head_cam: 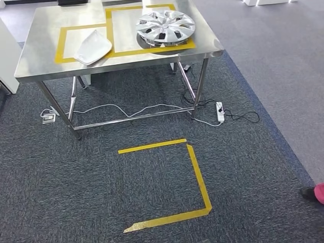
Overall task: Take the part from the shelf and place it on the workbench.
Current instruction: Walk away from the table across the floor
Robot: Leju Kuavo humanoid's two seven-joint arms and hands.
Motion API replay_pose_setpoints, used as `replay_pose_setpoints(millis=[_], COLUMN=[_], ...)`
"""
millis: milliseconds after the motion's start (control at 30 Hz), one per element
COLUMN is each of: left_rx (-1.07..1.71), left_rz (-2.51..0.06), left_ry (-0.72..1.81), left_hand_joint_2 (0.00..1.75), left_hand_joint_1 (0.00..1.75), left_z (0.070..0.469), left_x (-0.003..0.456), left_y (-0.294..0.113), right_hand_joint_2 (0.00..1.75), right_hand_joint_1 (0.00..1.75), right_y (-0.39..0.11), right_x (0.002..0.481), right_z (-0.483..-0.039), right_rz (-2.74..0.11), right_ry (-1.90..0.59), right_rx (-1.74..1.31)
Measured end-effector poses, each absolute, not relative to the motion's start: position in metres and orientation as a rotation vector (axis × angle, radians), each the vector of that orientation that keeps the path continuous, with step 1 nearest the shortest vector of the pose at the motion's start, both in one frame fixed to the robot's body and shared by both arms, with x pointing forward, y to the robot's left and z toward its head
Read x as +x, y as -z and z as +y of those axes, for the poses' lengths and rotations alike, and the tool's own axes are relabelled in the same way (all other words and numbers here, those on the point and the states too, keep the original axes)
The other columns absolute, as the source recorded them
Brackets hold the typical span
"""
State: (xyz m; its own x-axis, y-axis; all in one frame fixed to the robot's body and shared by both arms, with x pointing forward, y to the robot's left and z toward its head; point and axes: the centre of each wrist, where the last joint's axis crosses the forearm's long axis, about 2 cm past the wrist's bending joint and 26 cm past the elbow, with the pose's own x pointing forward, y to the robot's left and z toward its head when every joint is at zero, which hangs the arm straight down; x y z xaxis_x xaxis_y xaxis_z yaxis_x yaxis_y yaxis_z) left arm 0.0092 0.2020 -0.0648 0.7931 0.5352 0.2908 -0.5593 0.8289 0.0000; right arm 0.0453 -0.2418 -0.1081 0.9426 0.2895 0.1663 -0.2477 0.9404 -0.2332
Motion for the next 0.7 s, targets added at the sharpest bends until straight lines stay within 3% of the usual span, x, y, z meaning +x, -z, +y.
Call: replay_pose_setpoints(millis=[700], left_rx=[0.159], left_rz=[-0.189], left_ry=[-0.68], left_hand_joint_2=[0.0], left_hand_joint_1=[0.0], left_z=[0.202], left_x=[0.008], left_y=[0.087], right_hand_joint_2=[0.0], right_hand_joint_1=[0.0], right_y=[0.109], right_x=[0.041], right_z=[-0.241], right_rz=[-0.204], right_ry=[-0.299], right_rx=[-0.17])
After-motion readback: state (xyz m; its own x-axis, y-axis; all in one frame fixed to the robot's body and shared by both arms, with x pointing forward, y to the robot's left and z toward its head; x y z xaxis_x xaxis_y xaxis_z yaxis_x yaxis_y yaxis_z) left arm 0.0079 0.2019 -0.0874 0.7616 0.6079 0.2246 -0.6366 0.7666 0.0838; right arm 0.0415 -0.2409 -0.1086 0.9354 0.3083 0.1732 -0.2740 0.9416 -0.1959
